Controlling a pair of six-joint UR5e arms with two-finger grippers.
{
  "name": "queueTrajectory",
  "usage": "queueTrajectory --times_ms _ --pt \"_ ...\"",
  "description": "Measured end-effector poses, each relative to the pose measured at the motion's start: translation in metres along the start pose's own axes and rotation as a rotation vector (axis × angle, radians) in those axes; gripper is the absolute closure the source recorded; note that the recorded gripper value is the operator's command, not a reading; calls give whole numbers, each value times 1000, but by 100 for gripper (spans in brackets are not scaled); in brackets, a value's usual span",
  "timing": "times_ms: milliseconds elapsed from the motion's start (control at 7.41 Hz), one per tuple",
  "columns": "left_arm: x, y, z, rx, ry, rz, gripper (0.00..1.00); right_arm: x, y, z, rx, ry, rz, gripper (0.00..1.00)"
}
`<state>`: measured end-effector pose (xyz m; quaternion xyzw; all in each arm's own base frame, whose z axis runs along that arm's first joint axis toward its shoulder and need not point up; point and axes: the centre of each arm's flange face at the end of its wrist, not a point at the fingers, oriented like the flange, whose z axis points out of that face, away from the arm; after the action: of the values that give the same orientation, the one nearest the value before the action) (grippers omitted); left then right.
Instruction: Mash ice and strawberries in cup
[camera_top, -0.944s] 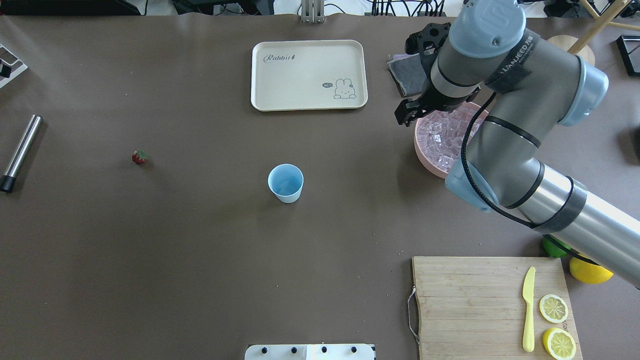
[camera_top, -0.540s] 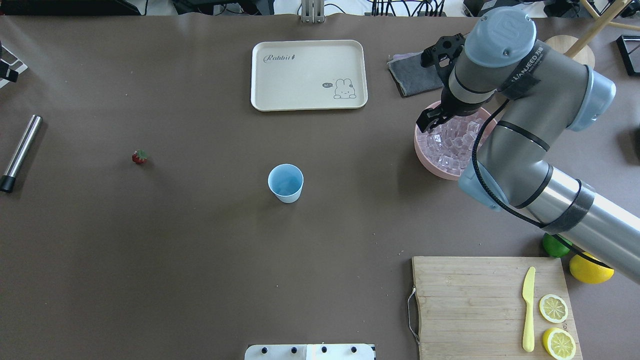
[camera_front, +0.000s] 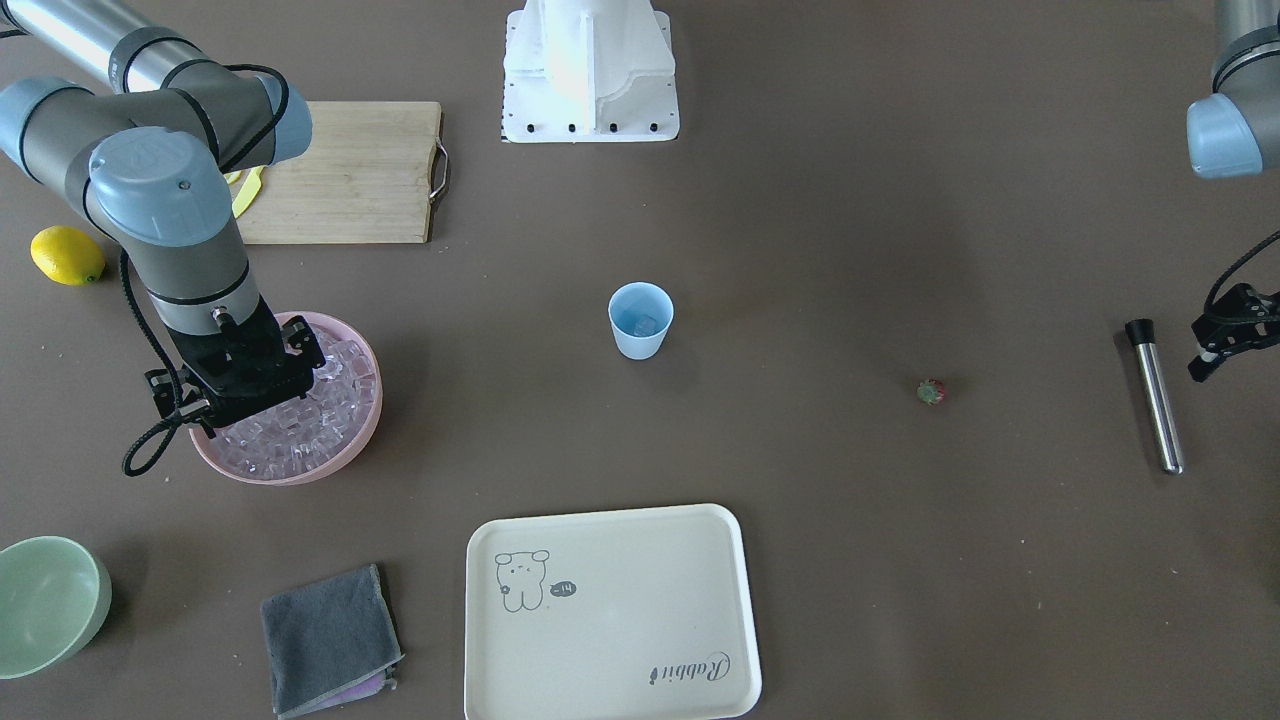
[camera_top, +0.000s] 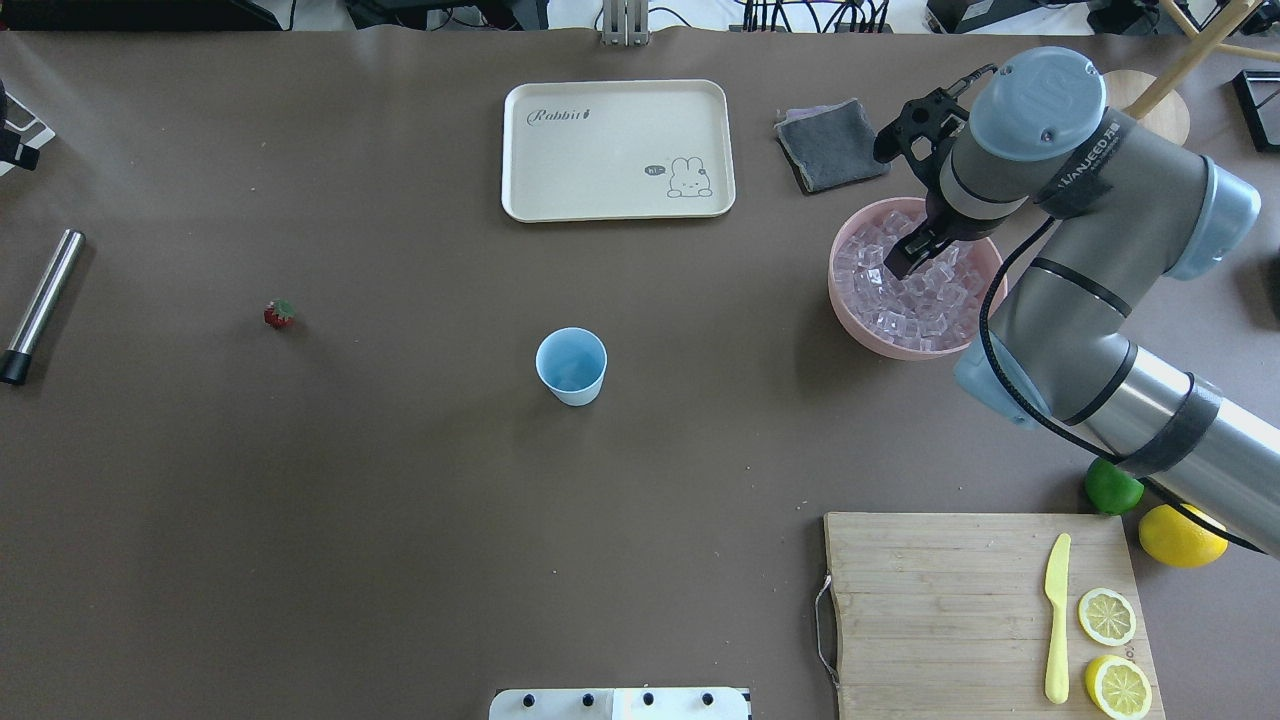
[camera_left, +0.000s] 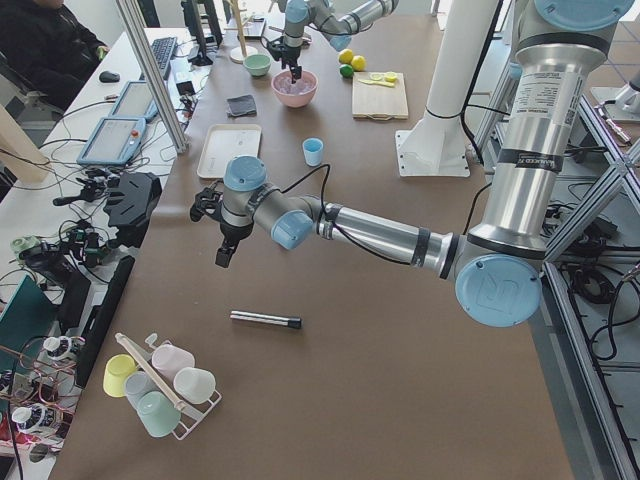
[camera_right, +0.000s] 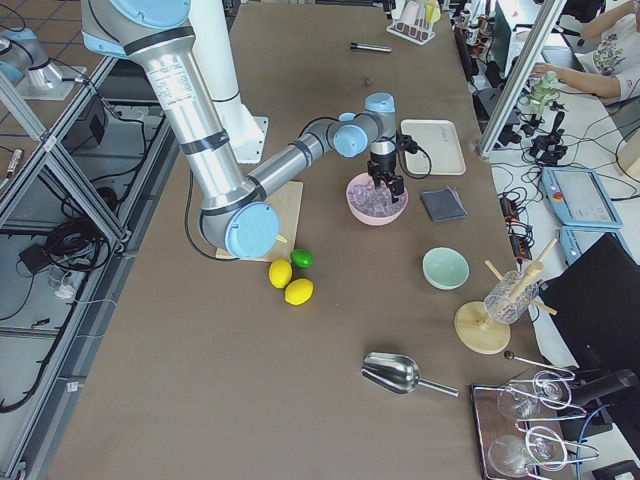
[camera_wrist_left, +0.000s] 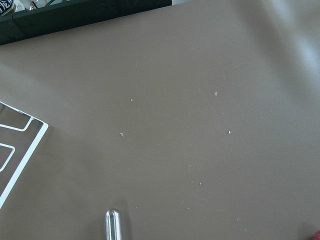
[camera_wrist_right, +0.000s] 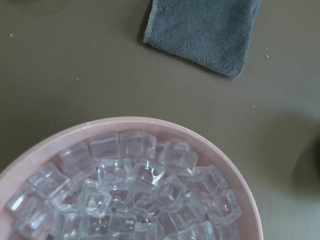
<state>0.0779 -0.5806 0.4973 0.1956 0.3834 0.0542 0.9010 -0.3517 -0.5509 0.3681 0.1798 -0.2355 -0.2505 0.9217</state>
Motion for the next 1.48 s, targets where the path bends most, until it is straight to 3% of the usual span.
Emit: queueTrajectory --times_ms 270,1079,1484 --pt "-1 2 1 -2 1 0 3 -1 7 3 8 45 -39 4" --pt "0 -2 16 -21 1 3 3 -51 13 16 16 80 -75 10" --pt "-5 -1 22 -10 3 12 3 -43 15 24 8 124 -115 21"
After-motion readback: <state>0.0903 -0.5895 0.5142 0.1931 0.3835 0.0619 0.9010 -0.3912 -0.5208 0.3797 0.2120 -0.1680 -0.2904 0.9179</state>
